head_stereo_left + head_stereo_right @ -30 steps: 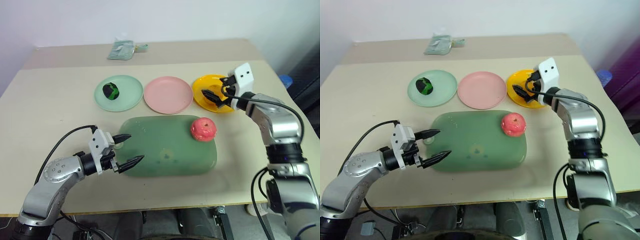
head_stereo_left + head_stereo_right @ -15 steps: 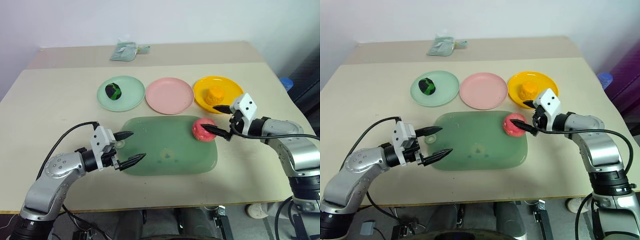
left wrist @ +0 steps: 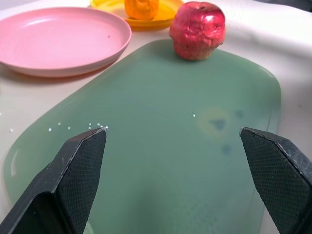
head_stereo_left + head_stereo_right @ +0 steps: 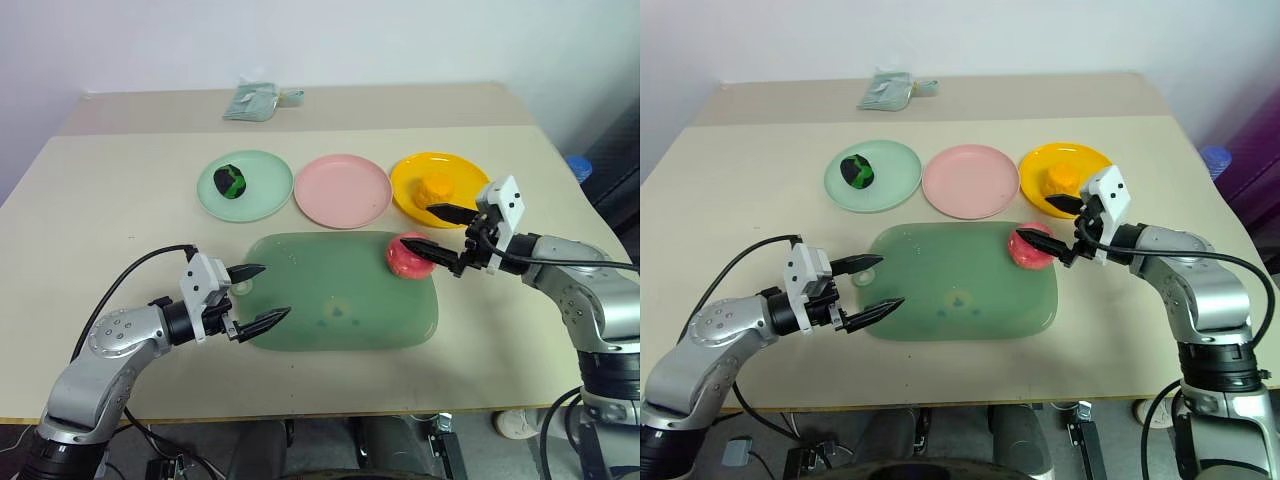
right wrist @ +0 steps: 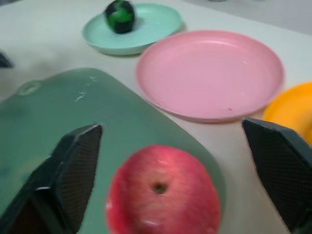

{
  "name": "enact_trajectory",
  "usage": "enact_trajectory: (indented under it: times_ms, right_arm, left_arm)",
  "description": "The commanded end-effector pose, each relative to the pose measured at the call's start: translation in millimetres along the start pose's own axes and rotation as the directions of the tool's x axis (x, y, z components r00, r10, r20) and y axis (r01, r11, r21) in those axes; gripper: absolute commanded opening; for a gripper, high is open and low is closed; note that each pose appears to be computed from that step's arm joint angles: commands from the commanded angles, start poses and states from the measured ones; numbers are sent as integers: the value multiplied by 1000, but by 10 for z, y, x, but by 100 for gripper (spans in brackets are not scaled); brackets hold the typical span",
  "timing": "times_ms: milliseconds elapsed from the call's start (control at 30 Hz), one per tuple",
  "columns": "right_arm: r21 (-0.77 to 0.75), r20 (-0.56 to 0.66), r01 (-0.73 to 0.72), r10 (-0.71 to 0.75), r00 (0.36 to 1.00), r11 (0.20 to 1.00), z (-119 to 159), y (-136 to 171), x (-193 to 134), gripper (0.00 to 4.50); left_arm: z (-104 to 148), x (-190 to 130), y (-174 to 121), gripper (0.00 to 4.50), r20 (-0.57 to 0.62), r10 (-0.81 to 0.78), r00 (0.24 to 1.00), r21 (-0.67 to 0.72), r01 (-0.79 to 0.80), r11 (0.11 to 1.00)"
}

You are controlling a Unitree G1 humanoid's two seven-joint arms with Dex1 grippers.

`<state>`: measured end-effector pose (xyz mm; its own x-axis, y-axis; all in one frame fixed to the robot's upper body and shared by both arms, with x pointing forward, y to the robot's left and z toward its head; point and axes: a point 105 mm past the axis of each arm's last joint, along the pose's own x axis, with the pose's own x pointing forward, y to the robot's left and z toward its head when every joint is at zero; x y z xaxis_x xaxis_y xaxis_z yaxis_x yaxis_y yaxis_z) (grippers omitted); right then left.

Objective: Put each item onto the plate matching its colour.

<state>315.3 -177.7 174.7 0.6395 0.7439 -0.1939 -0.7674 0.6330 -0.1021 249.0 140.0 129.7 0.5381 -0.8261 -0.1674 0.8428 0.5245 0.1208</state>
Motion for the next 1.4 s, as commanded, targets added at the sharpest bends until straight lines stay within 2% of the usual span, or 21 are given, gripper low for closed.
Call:
enact_trajectory:
  times_ms: [33,233,400,533,667,767,833,867,967,1100,1167,1200,1300,1400]
  right_arm:
    - [-42,-45,-25,23,999,999,-66,100,-18,446]
    - [-60,-119,14,-22,993,998,-307,81,77,446]
    - [-67,-134,27,-35,990,997,-391,61,119,446]
    - [-72,-87,38,-44,995,997,-281,47,132,335]
    - [-80,-2,59,-60,998,995,-17,1,196,325]
    - [-87,69,34,-28,997,996,206,56,350,325]
    - [-79,113,41,-31,993,996,352,58,568,325]
    - [-28,115,101,-97,989,994,398,-44,793,325]
    - [32,56,204,-205,977,979,396,-195,1224,325]
    - [20,21,230,-231,973,973,357,-263,1528,325]
    - [6,20,230,-230,973,973,370,-299,1573,430]
    - [-1,36,230,-230,973,973,405,-321,1564,448]
    - [-21,102,222,-219,970,975,532,-382,1467,448]
    - [-68,198,188,-171,965,980,657,-452,1103,448]
  left_arm:
    - [111,-20,-9,450,29,-4,1000,29,3,1000]
    - [123,-18,-4,450,30,-7,1000,30,6,1000]
    - [139,-22,-6,450,31,-4,1000,35,3,999]
    - [133,-40,8,450,29,8,1000,36,-9,999]
    - [114,-112,96,450,25,69,997,35,-70,997]
    - [109,-197,193,450,27,129,991,27,-130,991]
    - [104,-263,273,450,22,182,983,34,-183,983]
    - [111,-327,346,450,29,230,973,33,-231,972]
    - [131,-426,455,450,47,306,951,20,-307,951]
    - [141,-459,438,450,47,337,940,20,-339,941]
    - [148,-468,407,450,49,350,936,19,-351,936]
    - [149,-478,398,450,51,358,932,18,-360,933]
    - [160,-491,384,450,57,385,921,17,-386,922]
    - [135,-576,415,450,47,439,897,20,-441,898]
